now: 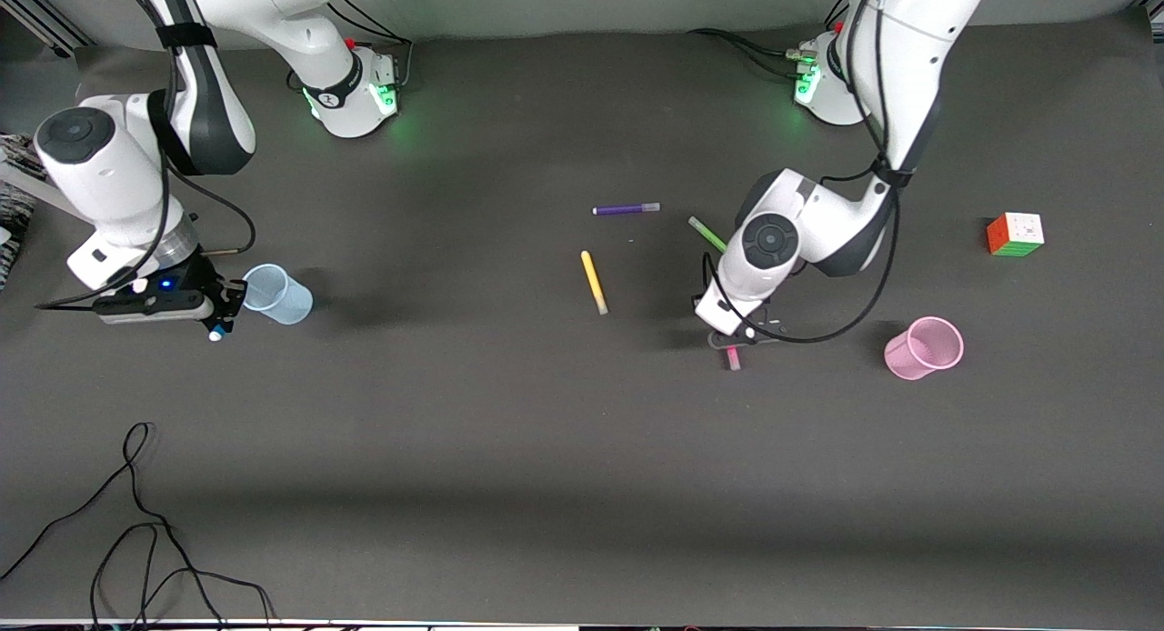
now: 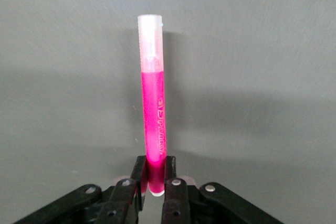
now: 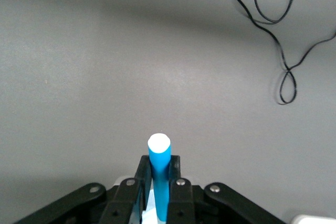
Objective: Place pink and blue markers in matching cups
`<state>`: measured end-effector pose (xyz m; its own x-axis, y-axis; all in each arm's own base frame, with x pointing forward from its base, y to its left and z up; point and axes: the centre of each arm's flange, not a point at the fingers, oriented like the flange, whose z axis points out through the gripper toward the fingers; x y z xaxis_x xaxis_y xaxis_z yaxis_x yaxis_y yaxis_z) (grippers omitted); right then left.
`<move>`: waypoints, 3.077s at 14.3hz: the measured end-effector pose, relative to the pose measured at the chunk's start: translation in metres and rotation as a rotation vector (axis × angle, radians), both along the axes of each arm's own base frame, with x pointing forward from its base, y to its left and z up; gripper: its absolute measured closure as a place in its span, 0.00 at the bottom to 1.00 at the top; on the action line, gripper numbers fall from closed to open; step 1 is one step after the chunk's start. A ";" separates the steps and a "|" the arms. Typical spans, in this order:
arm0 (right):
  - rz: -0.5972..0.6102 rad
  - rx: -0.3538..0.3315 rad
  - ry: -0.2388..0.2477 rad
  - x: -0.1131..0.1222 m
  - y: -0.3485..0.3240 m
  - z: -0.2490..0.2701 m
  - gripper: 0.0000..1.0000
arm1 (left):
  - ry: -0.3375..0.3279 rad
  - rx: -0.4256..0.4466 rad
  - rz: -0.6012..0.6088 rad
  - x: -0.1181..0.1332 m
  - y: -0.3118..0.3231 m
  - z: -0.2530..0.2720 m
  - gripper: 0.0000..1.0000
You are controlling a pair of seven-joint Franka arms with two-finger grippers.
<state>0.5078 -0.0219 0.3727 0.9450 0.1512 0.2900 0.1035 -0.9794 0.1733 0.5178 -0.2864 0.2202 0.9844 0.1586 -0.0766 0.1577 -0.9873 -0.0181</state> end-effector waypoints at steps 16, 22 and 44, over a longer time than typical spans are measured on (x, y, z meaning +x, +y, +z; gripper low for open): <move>-0.046 0.068 -0.004 -0.067 -0.028 -0.080 0.78 | 0.359 -0.064 -0.175 0.067 0.281 0.211 0.83; -0.060 0.062 0.029 -0.068 -0.033 -0.083 0.19 | 0.502 0.021 -0.215 0.071 0.299 0.146 0.83; -0.104 0.096 0.272 0.000 0.037 0.169 0.00 | 0.551 0.096 -0.174 0.126 0.319 0.115 0.00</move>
